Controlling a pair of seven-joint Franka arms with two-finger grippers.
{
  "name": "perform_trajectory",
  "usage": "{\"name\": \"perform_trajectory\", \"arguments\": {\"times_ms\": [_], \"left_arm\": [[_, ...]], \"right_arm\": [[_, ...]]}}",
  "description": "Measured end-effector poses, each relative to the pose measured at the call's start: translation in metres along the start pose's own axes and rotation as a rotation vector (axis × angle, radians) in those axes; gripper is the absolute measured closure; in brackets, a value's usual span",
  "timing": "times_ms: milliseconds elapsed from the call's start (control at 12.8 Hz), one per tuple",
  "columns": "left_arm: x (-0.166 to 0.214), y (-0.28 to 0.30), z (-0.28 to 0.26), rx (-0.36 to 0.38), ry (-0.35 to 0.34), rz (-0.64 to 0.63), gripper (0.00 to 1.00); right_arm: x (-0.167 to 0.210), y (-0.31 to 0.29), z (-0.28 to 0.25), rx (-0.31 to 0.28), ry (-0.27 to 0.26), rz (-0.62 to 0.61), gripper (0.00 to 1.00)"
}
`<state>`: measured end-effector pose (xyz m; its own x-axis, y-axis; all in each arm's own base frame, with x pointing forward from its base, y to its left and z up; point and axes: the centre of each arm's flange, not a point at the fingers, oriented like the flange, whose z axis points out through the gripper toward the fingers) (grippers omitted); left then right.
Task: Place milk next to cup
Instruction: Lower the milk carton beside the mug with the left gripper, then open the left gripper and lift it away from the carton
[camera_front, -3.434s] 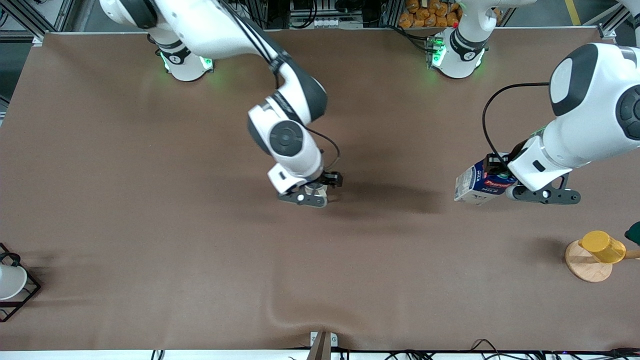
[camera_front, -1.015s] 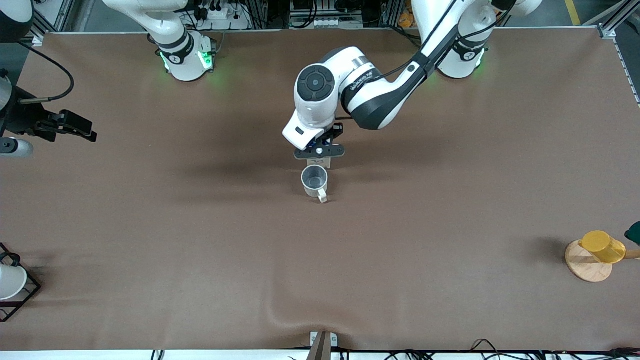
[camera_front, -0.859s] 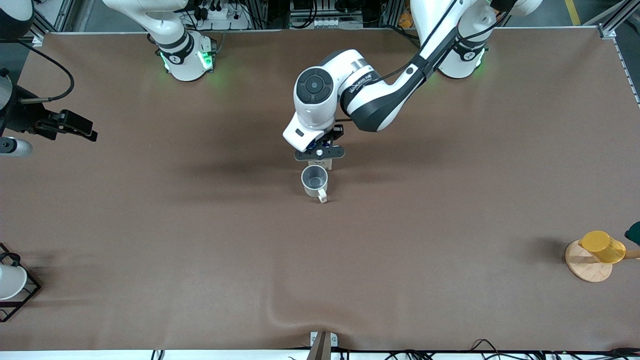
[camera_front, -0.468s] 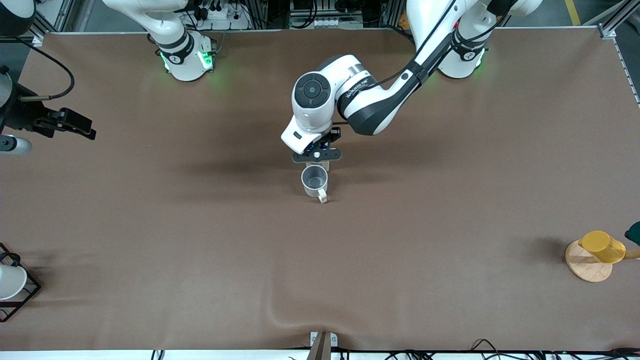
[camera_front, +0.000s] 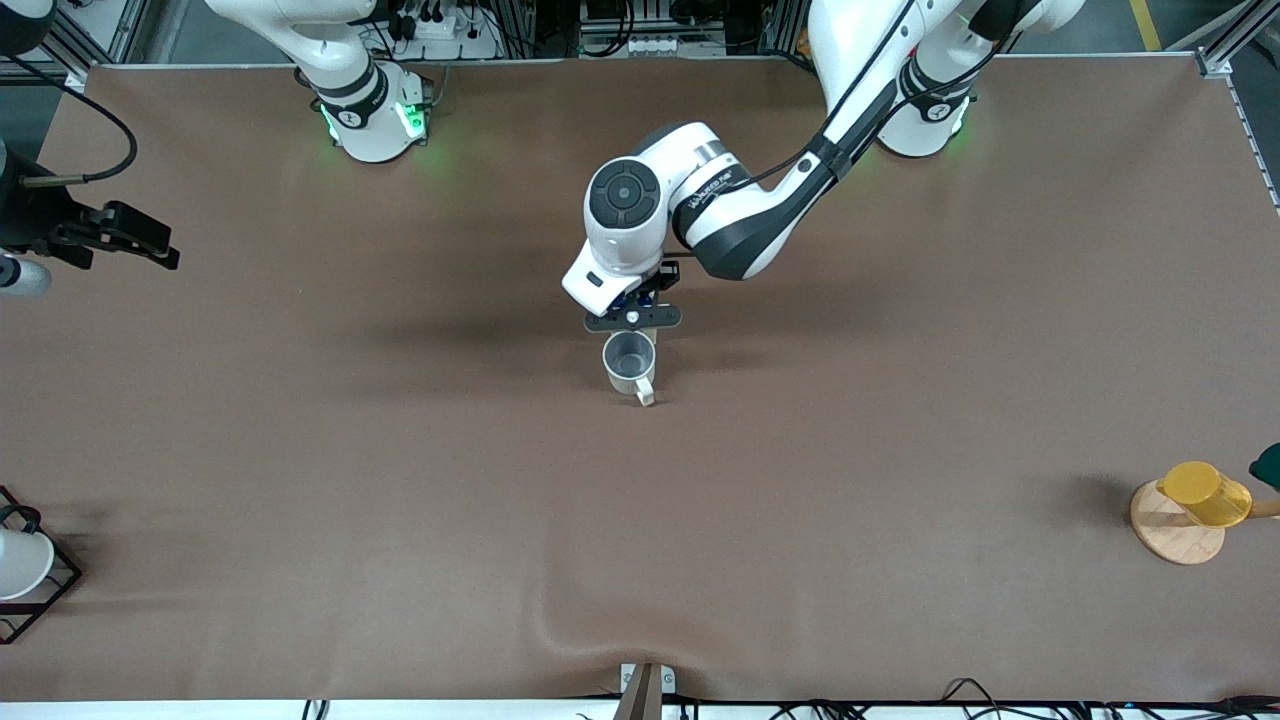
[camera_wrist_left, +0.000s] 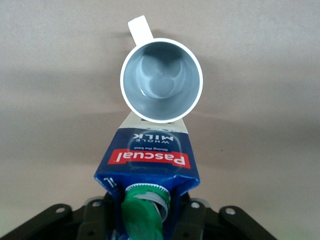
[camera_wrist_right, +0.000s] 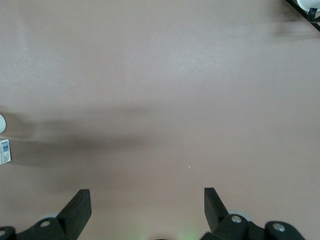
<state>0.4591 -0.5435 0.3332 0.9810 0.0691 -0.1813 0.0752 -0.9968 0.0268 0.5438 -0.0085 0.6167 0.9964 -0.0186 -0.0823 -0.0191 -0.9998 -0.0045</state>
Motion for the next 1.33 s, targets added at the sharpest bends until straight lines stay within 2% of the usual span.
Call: {"name": "perform_trajectory", "arguments": {"times_ms": [78, 234, 312, 390, 624, 937, 1093, 1327], "left_arm": [[0.001, 0.001, -0.003, -0.007, 0.005, -0.001, 0.40], [0.001, 0.004, -0.025, -0.036, 0.032, 0.000, 0.17], [-0.001, 0.004, -0.049, -0.060, 0.059, 0.002, 0.06], [-0.006, 0.000, -0.077, -0.074, 0.086, 0.002, 0.00], [0.000, -0.054, -0.169, -0.051, 0.132, -0.055, 0.00], [0.039, -0.194, -0.293, -0.057, 0.241, -0.091, 0.00], [0.051, -0.257, -0.321, -0.021, 0.247, -0.075, 0.00], [0.075, -0.330, -0.330, 0.013, 0.225, -0.042, 0.00]], "right_arm": [[0.000, 0.000, 0.000, 0.000, 0.000, 0.000, 0.00], [0.000, 0.000, 0.000, -0.003, 0.000, 0.000, 0.00], [0.000, 0.001, 0.000, -0.004, 0.000, 0.001, 0.00], [0.000, 0.002, 0.000, -0.005, 0.002, 0.002, 0.00], [0.000, 0.001, -0.001, -0.005, 0.004, 0.002, 0.00], [0.001, 0.001, -0.001, -0.006, 0.011, 0.002, 0.00], [0.002, 0.002, -0.002, -0.006, 0.018, 0.003, 0.00], [0.002, 0.002, -0.003, -0.006, 0.024, 0.004, 0.00]]}}
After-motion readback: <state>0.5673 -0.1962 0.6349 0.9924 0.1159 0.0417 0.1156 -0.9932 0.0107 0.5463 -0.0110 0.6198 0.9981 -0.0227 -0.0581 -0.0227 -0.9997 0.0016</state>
